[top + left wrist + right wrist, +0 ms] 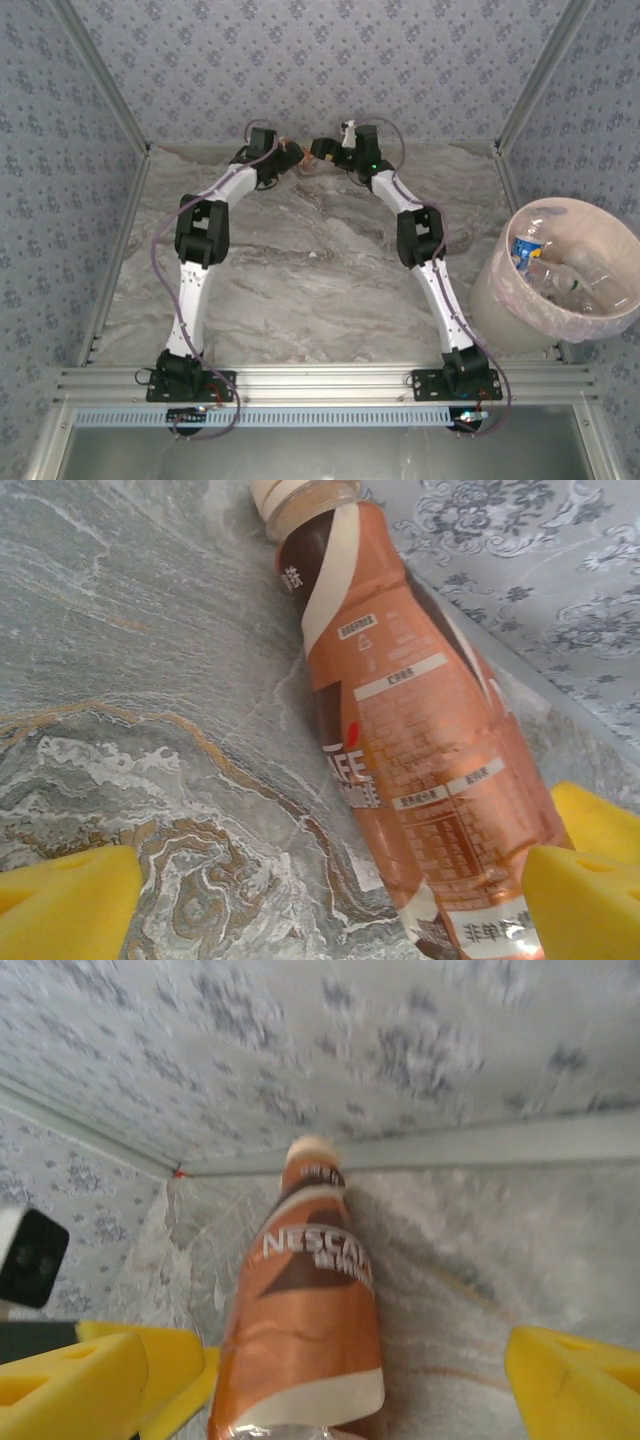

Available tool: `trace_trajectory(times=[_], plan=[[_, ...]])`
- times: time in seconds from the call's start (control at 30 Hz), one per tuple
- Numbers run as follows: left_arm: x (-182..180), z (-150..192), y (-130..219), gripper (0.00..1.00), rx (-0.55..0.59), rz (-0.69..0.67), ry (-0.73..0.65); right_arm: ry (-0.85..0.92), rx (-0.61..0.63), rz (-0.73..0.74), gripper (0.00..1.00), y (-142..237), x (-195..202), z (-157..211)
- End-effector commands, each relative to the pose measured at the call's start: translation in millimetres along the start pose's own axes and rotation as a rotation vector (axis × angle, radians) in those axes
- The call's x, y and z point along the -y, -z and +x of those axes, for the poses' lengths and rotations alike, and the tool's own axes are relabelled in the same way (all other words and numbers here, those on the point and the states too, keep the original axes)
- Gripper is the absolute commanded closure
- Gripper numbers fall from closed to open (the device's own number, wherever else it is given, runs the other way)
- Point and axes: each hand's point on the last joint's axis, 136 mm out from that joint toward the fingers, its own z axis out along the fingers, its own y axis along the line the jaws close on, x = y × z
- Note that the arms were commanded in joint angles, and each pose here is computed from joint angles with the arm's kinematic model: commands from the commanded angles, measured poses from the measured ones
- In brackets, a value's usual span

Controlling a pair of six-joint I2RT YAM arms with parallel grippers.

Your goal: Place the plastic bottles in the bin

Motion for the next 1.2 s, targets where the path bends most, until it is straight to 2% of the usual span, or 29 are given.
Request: trace_trajectory(times=[0.0, 0.17, 0.27, 0.5, 0.67, 0.8, 0.97, 1.07, 1.17], plan=[[-7, 6, -6, 0.02, -0.031, -0.047, -0.010, 0.044, 0.023, -0.154, 0.05, -10, -51, 0], [-6, 2, -13, 0.02, -0.035, -0.051, -0.026, 0.068, -0.008, -0.326, 0.05, -16, -93, 20], [-4, -1, -13, 0.02, -0.038, -0.045, -0.036, 0.061, -0.052, -0.380, 0.06, -14, -108, 29], [9, -14, -5, 0.02, -0.048, 0.063, -0.017, 0.040, -0.088, -0.452, 0.07, -7, -117, 44], [12, -32, 16, 0.02, 0.033, 0.152, -0.024, 0.043, -0.066, -0.472, 0.08, 7, -120, 30], [12, -27, 13, 0.02, 0.000, 0.132, -0.118, 0.077, -0.057, -0.472, 0.08, 23, -130, 24], [9, -10, -4, 0.02, -0.099, 0.058, -0.274, 0.080, 0.013, -0.383, 0.09, 45, -125, 15], [16, 5, -9, 0.02, -0.146, 0.060, -0.389, 0.049, 0.067, -0.335, 0.09, 66, -114, 6], [25, 20, -12, 0.02, -0.189, 0.117, -0.482, 0.022, 0.130, -0.299, 0.09, 94, -108, -8]])
